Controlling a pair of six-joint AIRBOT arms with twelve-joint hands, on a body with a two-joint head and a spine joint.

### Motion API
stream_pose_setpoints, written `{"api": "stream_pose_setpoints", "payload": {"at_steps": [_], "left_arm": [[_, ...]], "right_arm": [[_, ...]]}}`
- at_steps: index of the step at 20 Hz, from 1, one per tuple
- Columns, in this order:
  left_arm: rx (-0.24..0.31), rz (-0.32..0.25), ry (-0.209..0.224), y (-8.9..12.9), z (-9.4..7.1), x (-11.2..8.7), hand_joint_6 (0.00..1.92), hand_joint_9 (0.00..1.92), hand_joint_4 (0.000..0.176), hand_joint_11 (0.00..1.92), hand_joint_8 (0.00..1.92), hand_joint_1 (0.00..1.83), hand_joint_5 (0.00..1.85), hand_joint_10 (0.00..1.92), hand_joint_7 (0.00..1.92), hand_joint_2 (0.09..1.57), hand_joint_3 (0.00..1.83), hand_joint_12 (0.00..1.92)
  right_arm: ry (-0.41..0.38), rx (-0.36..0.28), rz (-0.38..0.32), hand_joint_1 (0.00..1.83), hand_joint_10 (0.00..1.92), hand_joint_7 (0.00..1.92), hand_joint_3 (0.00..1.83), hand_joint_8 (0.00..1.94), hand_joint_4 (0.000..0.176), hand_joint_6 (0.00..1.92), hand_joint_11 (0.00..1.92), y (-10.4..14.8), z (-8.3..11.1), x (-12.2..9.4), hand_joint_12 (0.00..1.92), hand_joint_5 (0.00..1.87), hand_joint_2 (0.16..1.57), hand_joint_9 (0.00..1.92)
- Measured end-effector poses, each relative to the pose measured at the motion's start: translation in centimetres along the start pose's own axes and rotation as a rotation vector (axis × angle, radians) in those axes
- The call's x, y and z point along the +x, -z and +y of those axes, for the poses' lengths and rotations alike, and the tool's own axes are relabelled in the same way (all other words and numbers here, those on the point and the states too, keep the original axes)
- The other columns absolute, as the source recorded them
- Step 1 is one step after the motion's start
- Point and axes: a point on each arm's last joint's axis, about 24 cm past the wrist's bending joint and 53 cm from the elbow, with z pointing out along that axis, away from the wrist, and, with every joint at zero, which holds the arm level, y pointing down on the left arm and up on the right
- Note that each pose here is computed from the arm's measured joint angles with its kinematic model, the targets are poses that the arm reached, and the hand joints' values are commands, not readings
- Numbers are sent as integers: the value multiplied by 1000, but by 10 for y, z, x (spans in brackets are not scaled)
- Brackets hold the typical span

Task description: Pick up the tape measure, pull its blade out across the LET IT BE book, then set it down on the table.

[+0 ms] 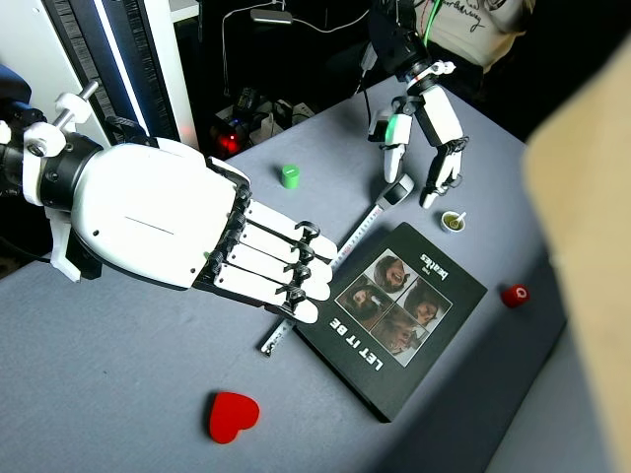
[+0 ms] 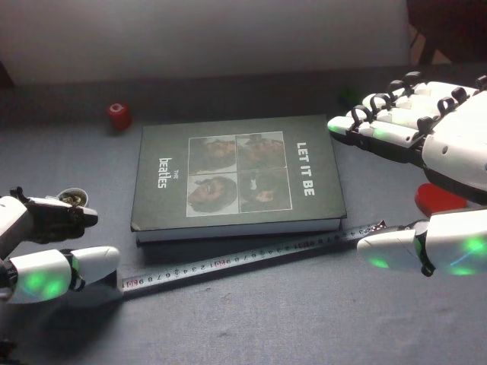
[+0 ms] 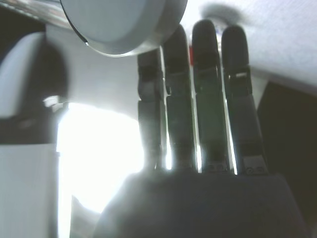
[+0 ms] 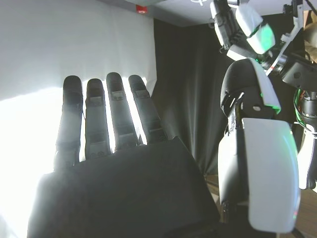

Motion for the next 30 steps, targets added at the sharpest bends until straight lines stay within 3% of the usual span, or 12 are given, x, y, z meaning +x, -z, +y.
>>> {"api": "stream_pose_setpoints", "payload": {"at_steps": [5,12,14,15,16,17,18,19,20,23,25,30], "left_arm": [[20,-2,-4,-3,-7,-2,0,437,0,237,0,351,407,0,461,954,0,607],[142,-65,-77,-32,-82,-44,0,341,0,132,2,331,295,1,354,947,0,657],[159,-56,-95,-38,-107,-38,8,451,0,164,6,319,388,8,458,959,1,684],[164,-54,-105,-39,-115,-37,8,451,0,164,6,319,388,8,458,959,1,684],[180,-41,-125,-37,-169,-20,69,812,0,526,70,316,721,134,772,1046,0,763],[186,-39,-138,-35,-177,-17,69,812,0,526,70,316,721,134,772,1046,0,763],[191,-38,-142,-32,-190,-13,994,863,0,873,823,397,672,1261,761,1075,1,1488],[196,-41,-170,-28,-203,-8,994,863,0,873,823,397,672,1261,761,1075,1,1488],[195,-37,-176,-22,-213,-1,1736,995,0,1108,1701,487,763,1789,846,1128,9,1834],[168,-31,-179,-5,-227,20,1921,1179,8,1320,1921,600,1084,1921,1136,1117,0,1921],[151,-35,-162,7,-227,31,1921,1247,4,1400,1921,570,1149,1921,1237,1157,7,1921],[115,-39,-171,25,-213,49,1921,1329,0,1428,1921,503,1193,1921,1294,1285,8,1921]], "right_arm": [[1,-1,0,145,1,65,0,1,0,0,0,0,0,0,360,33,1085,32],[-6,-11,2,142,4,77,0,4,0,4,0,0,3,1,448,38,1087,40],[-15,-12,5,203,28,290,0,13,0,24,0,0,3,2,844,234,1075,243],[-17,-11,5,203,28,290,0,13,0,24,0,0,3,1,844,234,1075,243],[-19,-14,11,423,968,631,1,465,0,347,357,0,4,3,1510,597,1117,484],[-19,-13,11,423,968,631,1,465,0,347,357,0,3,3,1510,597,1117,484],[-21,-13,10,648,1730,784,0,1544,0,1472,1006,0,3,3,1839,692,1094,926],[-16,-14,8,648,1730,784,0,1544,0,1472,1006,0,4,2,1839,692,1094,926],[-18,-14,12,740,1883,1064,1,1862,0,1831,1568,0,3,3,1905,929,1104,1321],[-14,-10,13,726,1921,1400,11,1941,0,1921,1865,0,2,4,1921,1175,1202,1644],[-14,-9,9,722,1921,1492,13,1941,172,1921,1881,0,2,3,1921,1295,1325,1668],[-14,-7,5,784,1921,1486,12,1941,176,1921,1878,0,1,2,1921,1243,1384,1668]]}}
